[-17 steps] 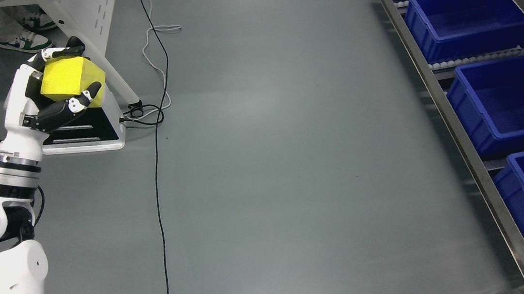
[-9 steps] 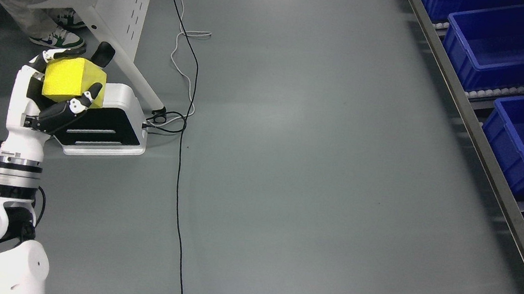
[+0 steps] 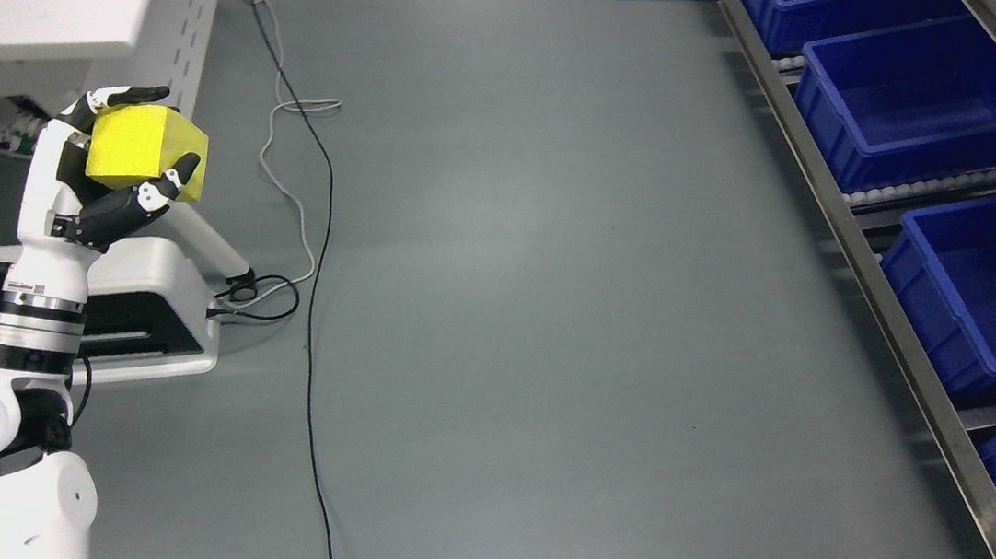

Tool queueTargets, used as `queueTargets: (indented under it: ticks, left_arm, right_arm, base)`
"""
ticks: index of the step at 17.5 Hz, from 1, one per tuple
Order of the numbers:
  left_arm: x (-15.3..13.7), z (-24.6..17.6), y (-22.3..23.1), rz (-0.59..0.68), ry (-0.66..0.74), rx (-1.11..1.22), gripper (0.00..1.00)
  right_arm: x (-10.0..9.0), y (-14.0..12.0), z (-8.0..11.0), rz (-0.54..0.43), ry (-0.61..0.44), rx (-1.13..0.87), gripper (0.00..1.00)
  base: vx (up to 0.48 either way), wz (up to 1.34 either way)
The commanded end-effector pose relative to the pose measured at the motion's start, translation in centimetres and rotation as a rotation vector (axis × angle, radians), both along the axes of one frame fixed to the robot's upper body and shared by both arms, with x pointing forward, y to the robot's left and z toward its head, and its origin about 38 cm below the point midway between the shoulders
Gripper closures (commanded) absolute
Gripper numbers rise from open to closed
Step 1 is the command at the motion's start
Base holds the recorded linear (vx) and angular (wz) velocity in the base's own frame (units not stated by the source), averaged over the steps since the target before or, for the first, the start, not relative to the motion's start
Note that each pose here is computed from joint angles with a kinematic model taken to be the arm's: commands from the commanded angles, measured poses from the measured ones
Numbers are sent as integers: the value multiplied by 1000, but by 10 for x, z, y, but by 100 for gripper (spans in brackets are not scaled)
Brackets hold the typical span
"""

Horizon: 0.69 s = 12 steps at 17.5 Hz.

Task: Move yellow foam block to right shelf middle
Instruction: 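Hold the cube in the left hand while turning toward the blue bin shelves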

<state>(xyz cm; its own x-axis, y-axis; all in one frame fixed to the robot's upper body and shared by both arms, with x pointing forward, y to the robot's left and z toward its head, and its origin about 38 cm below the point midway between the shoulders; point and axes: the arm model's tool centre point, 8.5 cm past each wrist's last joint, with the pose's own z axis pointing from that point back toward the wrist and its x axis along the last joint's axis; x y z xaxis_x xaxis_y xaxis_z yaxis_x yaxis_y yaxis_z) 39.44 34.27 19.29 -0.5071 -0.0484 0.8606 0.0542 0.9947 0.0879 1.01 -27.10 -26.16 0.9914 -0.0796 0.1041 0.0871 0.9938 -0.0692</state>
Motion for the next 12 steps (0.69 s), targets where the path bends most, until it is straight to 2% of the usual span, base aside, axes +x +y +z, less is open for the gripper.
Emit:
queueTargets:
  ticks: [1, 6, 12]
  left_arm:
    - [3, 8, 6, 2, -4, 19, 73]
    - [1, 10, 11, 18, -10, 17, 72]
    - [-1, 12, 19, 35, -11, 18, 72]
  right_arm:
    - [7, -12, 1, 2, -19, -18, 0]
    - [8, -12, 1, 2, -20, -18, 0]
    - [7, -12, 1, 0, -19, -18, 0]
  base:
    - [377, -421]
    - [322, -423]
    - [367, -134]
